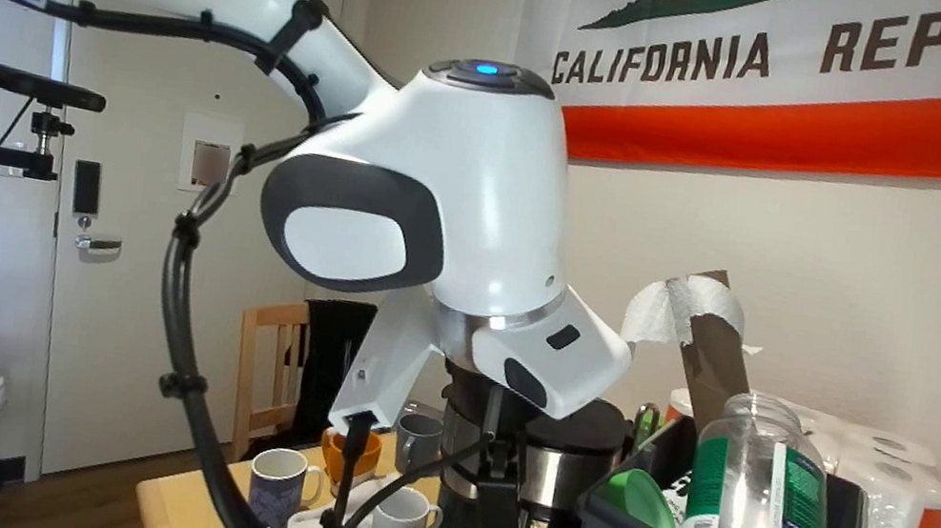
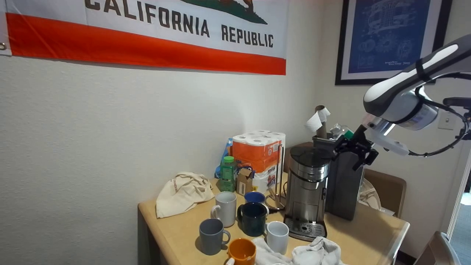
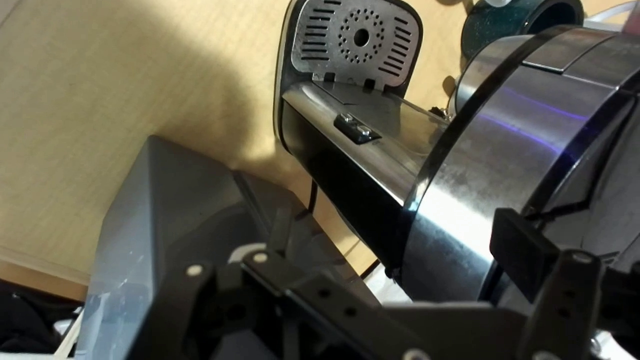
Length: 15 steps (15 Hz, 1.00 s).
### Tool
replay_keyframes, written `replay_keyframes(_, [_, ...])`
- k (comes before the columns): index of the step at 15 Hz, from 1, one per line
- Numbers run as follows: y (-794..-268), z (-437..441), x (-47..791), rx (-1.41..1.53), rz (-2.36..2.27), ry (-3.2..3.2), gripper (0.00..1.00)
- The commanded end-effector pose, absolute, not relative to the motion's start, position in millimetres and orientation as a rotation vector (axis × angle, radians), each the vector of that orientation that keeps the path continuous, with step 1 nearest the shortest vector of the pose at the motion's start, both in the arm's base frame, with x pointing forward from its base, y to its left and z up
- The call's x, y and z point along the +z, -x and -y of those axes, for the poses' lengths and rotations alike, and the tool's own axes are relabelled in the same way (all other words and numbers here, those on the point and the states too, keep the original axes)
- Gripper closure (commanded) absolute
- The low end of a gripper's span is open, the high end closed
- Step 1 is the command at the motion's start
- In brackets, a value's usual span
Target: Open the silver coffeemaker
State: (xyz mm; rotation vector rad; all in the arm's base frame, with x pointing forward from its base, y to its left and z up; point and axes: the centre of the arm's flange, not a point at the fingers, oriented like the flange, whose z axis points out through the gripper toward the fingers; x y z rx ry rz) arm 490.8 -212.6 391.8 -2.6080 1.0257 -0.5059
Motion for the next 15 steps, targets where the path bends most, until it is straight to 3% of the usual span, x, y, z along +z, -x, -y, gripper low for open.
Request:
replay_keyframes(1, [-479, 206, 398, -0.569, -1.029, 2.562, 0.00])
replay_keyframes(15, [-475, 210, 423, -0.672, -1.050, 2.453, 0.00])
